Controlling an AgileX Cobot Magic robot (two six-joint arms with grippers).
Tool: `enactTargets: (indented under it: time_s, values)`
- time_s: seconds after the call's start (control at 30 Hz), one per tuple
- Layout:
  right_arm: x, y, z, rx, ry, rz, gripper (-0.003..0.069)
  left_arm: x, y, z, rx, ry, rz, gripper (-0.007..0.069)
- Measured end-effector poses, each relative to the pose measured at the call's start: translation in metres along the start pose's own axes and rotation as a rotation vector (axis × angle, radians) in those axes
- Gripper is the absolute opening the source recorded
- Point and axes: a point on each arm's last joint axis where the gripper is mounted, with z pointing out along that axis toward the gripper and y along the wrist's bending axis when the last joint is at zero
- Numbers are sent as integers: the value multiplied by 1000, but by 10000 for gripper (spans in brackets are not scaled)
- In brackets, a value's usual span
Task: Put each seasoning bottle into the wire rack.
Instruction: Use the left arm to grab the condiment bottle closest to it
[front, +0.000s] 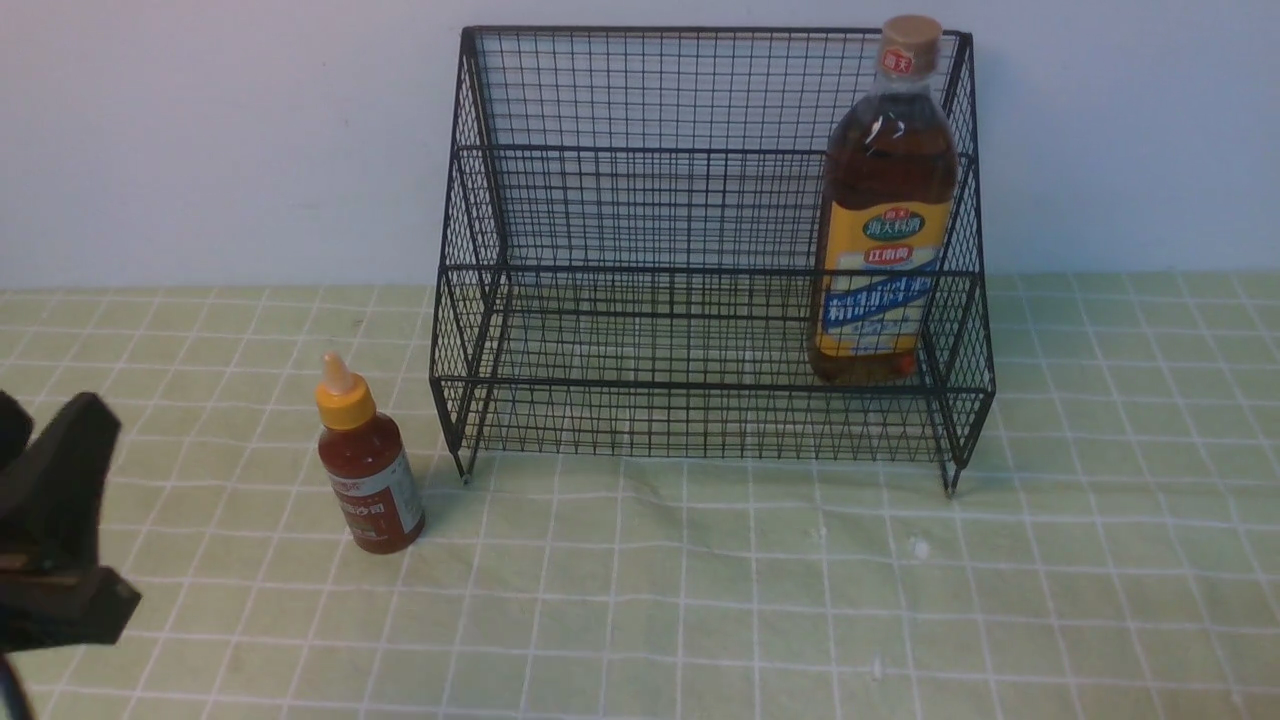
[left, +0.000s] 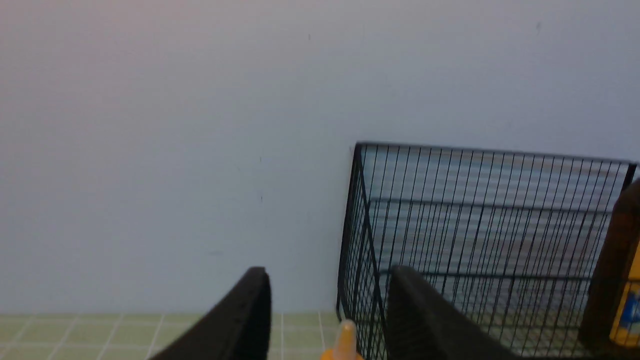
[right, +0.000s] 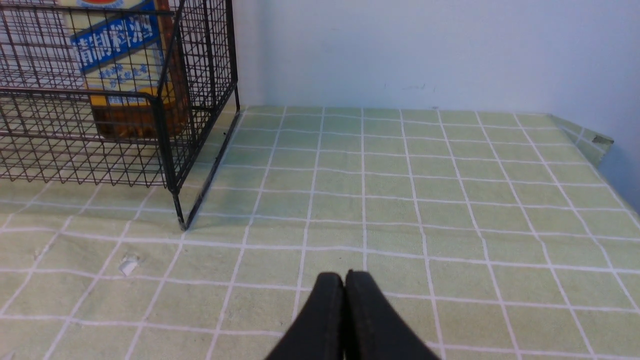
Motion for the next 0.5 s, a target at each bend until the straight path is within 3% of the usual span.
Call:
enactTargets:
  time_s: [0.03,0.2,0.5]
  values:
    - [0,0,0,0,0,0,-14,2,0,14,9,45,3,425]
    - [0,0,0,0,0,0,-14,11,-3,56,67,106,9,523]
    - [0,0,0,0,0,0,-14,43,1,111,100,207,-13,533]
